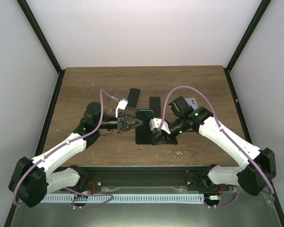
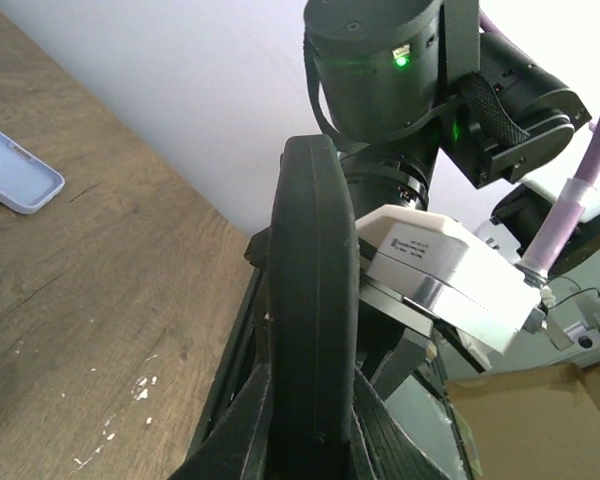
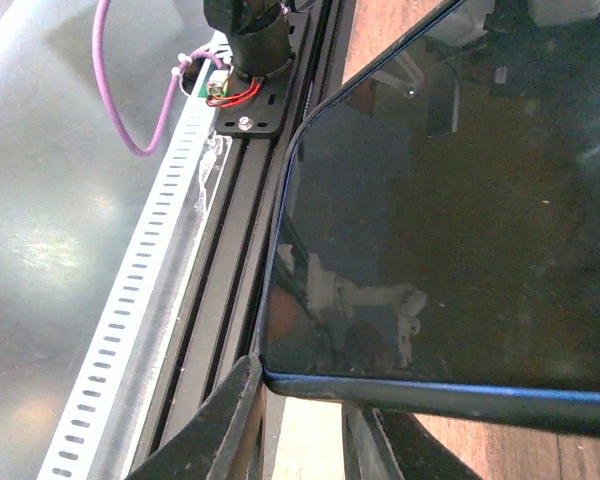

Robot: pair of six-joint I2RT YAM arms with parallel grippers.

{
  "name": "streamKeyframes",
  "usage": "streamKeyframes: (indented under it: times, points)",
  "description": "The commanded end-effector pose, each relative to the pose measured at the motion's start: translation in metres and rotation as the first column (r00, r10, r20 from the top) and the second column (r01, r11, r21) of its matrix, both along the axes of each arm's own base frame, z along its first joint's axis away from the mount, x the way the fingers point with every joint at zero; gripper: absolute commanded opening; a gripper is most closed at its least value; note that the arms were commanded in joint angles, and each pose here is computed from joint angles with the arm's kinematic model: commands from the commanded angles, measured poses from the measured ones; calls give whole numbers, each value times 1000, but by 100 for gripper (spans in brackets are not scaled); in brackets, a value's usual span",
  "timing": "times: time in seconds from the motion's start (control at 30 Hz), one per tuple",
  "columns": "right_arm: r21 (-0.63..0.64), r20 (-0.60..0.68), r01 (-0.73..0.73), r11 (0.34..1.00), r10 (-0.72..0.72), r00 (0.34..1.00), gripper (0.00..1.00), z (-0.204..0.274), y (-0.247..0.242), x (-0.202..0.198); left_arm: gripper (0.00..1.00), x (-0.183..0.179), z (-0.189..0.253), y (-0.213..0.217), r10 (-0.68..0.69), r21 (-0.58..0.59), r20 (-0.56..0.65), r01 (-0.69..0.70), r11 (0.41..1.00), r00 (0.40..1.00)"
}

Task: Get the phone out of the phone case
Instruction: Remove the phone case from the phone.

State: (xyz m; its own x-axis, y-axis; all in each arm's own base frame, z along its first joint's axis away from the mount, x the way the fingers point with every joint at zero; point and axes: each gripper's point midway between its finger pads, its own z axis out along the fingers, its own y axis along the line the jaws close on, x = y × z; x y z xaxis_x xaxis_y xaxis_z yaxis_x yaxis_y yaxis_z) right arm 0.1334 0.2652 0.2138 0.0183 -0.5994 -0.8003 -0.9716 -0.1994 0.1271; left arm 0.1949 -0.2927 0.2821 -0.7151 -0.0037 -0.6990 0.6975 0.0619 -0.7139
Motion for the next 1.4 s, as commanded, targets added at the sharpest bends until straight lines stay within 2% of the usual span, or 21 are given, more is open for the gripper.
streamKeyframes:
  times: [0.0, 0.2, 0.3, 0.47, 0.6, 0.7, 0.8, 0.97, 1.2, 1.37]
  points:
    - [59, 206, -36, 998, 23, 978, 20, 11, 10, 16, 0, 17, 21, -3, 48, -55, -66, -51, 997, 997]
    - [24, 339, -11, 1000, 2, 941, 20, 3, 13, 41, 0, 14, 24, -2, 44, -33, -99, -48, 998, 994]
    - [47, 359, 15, 999, -31, 933, 18, 10, 18, 53, 0, 11, 27, -1, 38, -36, -111, -42, 998, 993]
    - [109, 236, 4, 994, -30, 971, 18, 18, 22, 46, 0, 11, 26, 3, 67, -21, -109, -69, 997, 992]
    - [179, 107, 109, 978, -130, 986, 22, 27, 18, 58, 0, 10, 29, 3, 58, -40, -105, -63, 997, 993]
    - [238, -43, 168, 957, -162, 986, 25, 39, 16, 64, 0, 9, 26, 3, 55, -51, -105, -60, 997, 993]
    - [231, -112, 217, 949, -195, 974, 26, 35, 20, 75, 0, 6, 26, 2, 32, -75, -107, -40, 996, 994]
    - [215, -180, 264, 940, -228, 957, 26, 30, 26, 91, 0, 2, 23, 3, 18, -78, -112, -27, 997, 994]
    - [195, -159, 319, 927, -291, 943, 27, 24, 26, 109, 0, -2, 23, 3, -2, -98, -127, -10, 995, 992]
    - [262, -230, 265, 928, -206, 951, 38, 50, 28, 103, 0, -4, 17, 1, -6, -86, -133, -6, 996, 991]
